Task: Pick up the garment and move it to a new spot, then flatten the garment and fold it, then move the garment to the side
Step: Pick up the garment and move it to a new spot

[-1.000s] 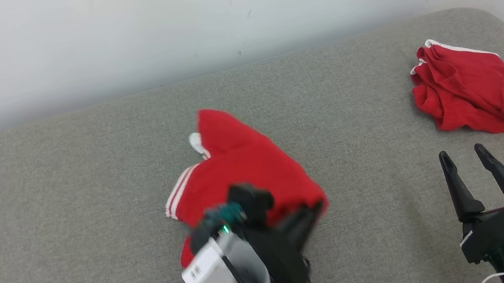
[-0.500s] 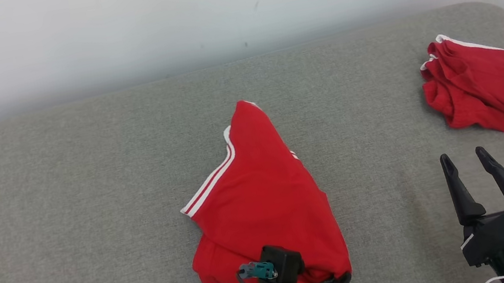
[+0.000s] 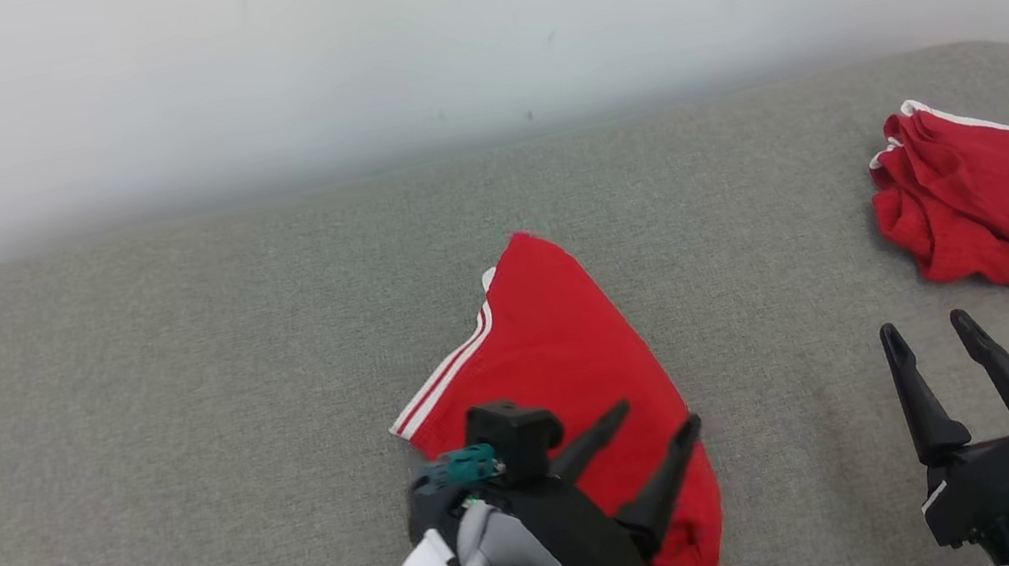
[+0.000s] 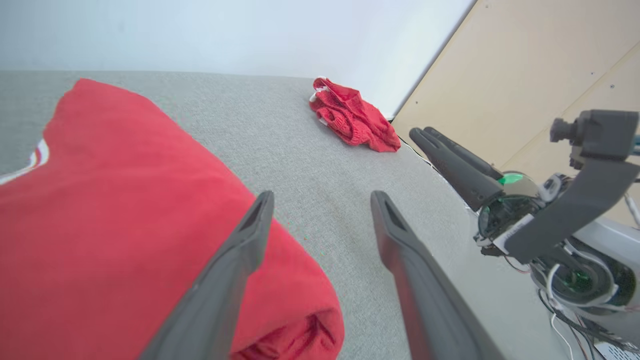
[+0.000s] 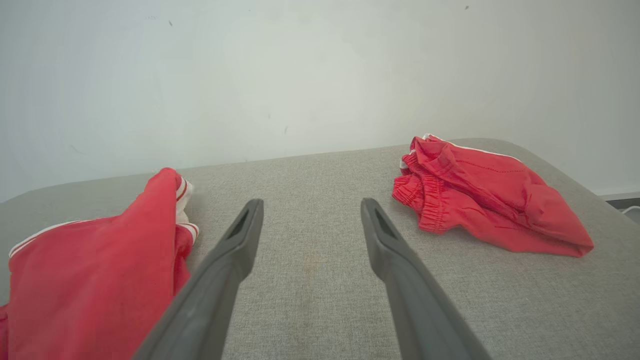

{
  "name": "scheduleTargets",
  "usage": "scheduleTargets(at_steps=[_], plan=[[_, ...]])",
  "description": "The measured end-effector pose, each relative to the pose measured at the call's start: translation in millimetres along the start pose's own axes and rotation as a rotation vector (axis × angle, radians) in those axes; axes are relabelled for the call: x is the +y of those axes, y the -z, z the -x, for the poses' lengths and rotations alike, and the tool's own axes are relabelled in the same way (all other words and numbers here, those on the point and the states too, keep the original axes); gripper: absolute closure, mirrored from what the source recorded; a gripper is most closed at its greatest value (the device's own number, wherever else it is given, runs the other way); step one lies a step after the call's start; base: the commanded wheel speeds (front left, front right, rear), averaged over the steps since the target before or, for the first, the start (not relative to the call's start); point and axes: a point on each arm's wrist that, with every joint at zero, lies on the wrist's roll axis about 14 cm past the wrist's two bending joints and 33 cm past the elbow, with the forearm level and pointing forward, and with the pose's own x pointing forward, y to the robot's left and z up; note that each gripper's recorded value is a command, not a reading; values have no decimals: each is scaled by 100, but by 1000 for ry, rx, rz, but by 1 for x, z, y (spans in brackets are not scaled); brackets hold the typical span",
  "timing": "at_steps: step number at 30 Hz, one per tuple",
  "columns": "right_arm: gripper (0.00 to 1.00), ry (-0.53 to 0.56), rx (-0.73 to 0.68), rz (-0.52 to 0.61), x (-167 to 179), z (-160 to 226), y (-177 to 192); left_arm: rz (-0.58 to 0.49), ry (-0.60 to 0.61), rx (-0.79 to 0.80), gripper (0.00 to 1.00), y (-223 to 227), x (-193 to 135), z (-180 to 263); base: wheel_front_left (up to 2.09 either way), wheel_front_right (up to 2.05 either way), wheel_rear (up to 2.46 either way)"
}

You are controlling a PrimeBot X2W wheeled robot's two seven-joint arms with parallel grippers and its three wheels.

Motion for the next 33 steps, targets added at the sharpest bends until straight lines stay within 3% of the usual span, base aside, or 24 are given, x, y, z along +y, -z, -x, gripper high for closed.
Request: scheduleTargets(at_steps=[4,8,13,23,33], plan=[[0,-5,13,-5,3,4,5,-54,-109,-97,0,-22,29,10,0,0,0],[0,-18,8,-13,9,4,4,-198,-239,-143,0,-35,71,32,0,0,0],[0,-27,11,-16,13,7,6,-284,-295,-161,0,-34,88,52,0,0,0],[0,-74,-7,-25,29,5,0,-256,-540,-166,0,-18,148,110,0,0,0],[0,-115,1,-24,43,4,3,-244,-749,-172,0,-2,182,173,0,0,0]])
